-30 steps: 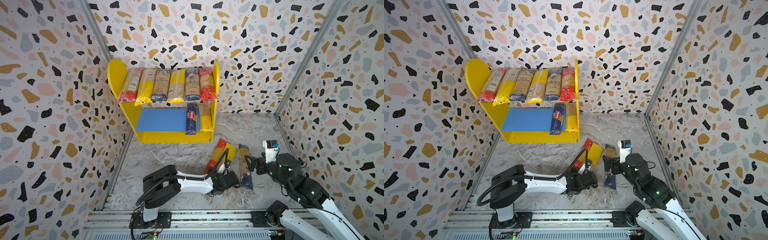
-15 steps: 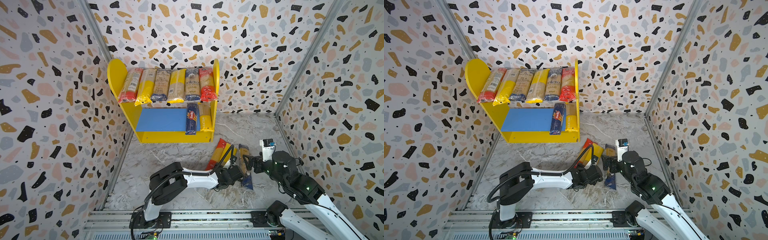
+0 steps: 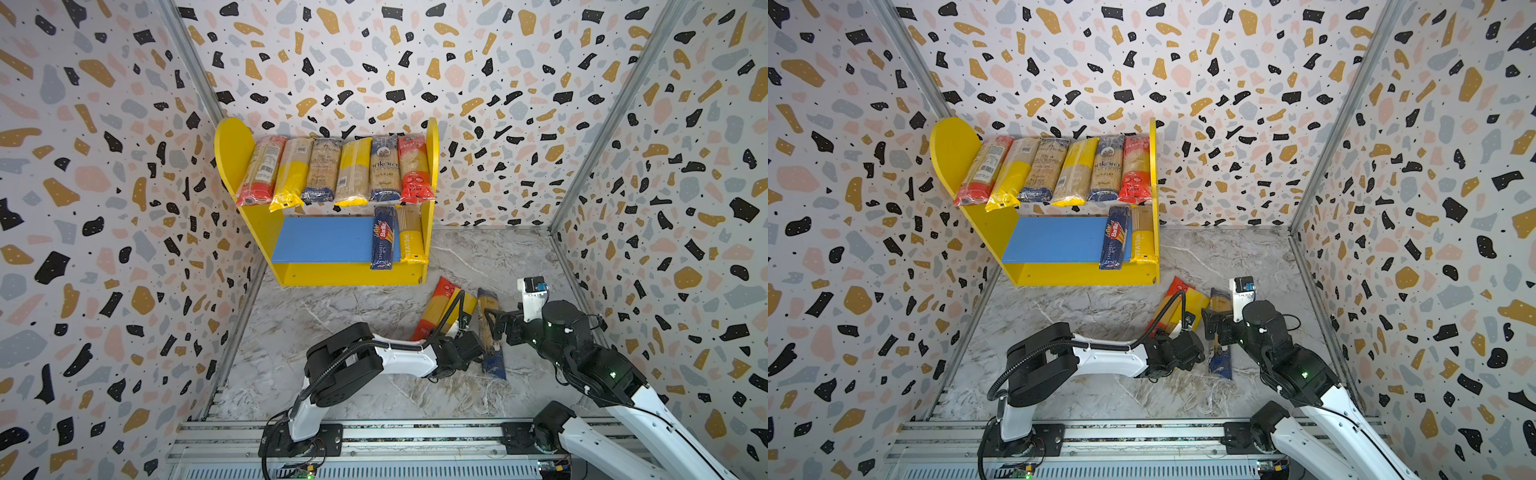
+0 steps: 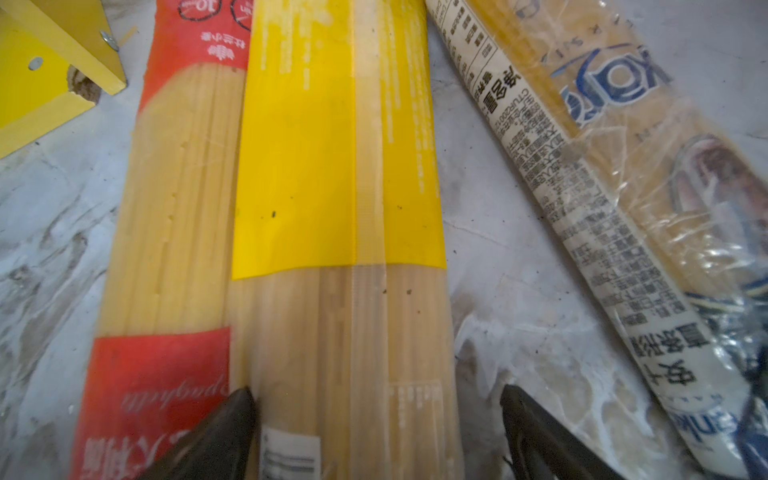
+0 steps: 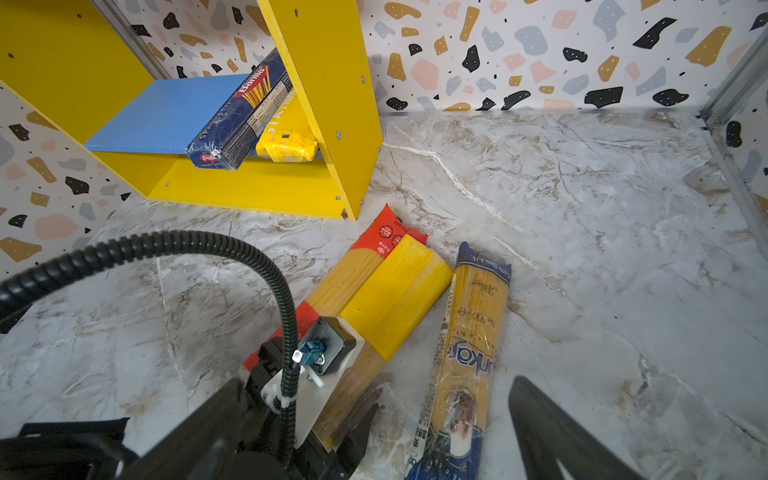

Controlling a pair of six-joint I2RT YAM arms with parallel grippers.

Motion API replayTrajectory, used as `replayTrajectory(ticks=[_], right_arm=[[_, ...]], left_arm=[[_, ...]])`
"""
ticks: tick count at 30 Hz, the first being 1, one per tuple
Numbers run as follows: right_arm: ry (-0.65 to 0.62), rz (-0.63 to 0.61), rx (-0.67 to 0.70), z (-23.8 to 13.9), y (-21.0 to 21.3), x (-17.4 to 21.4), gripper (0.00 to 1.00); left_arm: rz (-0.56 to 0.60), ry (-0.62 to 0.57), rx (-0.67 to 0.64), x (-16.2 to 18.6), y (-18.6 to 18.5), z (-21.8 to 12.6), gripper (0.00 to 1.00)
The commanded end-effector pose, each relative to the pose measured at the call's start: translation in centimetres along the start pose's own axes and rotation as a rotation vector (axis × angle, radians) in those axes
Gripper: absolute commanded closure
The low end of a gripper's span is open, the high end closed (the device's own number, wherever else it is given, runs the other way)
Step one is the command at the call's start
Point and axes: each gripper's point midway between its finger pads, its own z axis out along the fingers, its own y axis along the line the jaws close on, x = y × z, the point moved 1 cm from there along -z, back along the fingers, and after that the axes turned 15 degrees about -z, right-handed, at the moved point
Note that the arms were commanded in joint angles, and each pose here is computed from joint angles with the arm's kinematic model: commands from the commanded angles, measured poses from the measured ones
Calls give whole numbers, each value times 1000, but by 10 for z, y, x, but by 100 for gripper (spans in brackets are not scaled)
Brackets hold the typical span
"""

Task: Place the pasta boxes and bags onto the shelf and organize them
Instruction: 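Close the left gripper on the end of the yellow-banded spaghetti bag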

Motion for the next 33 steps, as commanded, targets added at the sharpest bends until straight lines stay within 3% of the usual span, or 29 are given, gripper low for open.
replayTrajectory(ticks=[1,9,33], right_arm=[[-33,-4,1,-3,0,-13,1],[-25,-5,-6,1,2,-16,1],[0,-4,-42,24,12,-19,1]], left_arm=[[-9,128,-14,42,15,20,8],[-28,169,-24,61,30,25,9],[-39,152,-71,55,70,-3,6]])
